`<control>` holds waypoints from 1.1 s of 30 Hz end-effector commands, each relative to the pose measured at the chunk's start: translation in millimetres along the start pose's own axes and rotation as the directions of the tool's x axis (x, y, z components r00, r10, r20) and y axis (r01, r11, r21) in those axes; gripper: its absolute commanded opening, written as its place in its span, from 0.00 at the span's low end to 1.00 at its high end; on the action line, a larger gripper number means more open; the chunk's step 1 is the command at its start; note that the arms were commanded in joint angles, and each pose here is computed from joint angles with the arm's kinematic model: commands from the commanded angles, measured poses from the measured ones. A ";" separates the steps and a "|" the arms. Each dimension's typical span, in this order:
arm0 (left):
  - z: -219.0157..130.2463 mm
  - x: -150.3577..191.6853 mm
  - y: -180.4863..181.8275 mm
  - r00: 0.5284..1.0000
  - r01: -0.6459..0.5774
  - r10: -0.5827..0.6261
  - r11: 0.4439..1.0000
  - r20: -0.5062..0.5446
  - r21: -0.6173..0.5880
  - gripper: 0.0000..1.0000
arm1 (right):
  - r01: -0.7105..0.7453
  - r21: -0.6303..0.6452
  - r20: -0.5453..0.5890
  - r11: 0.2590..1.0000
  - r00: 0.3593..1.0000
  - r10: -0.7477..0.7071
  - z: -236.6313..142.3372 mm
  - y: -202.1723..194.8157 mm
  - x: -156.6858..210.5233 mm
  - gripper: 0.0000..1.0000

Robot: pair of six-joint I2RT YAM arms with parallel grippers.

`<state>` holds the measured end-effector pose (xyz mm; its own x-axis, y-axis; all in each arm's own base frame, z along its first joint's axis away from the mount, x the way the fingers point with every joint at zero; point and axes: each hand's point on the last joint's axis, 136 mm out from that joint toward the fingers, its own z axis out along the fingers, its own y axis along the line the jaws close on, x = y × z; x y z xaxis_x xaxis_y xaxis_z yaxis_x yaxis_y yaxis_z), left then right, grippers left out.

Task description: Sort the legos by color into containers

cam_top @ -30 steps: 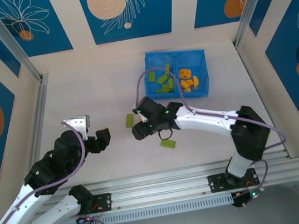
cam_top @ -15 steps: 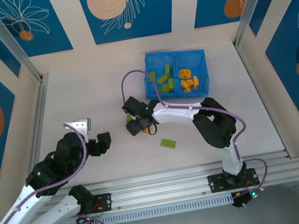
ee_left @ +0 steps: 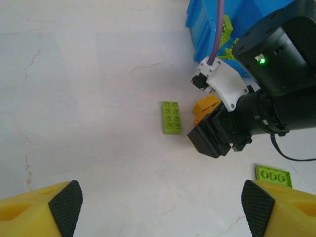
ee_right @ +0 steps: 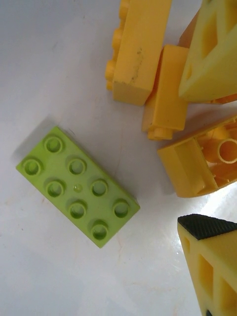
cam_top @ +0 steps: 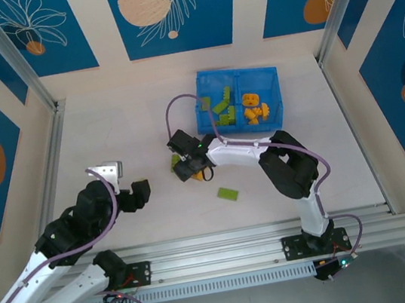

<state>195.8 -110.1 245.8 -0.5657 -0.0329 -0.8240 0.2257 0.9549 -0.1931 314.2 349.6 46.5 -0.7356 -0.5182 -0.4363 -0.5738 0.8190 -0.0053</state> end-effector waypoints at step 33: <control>8.4 35.0 -93.1 0.979 -0.065 0.149 0.871 -0.136 0.487 0.92 | -0.114 -0.115 0.097 0.987 0.987 0.125 -84.1 -4.9 -1.8 0.32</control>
<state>175.7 -175.5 222.4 -0.6487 0.1036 -0.7540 0.4956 0.8094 -0.3151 279.8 324.7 69.6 -0.7696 -0.4976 -0.4001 -0.5631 0.8244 0.0578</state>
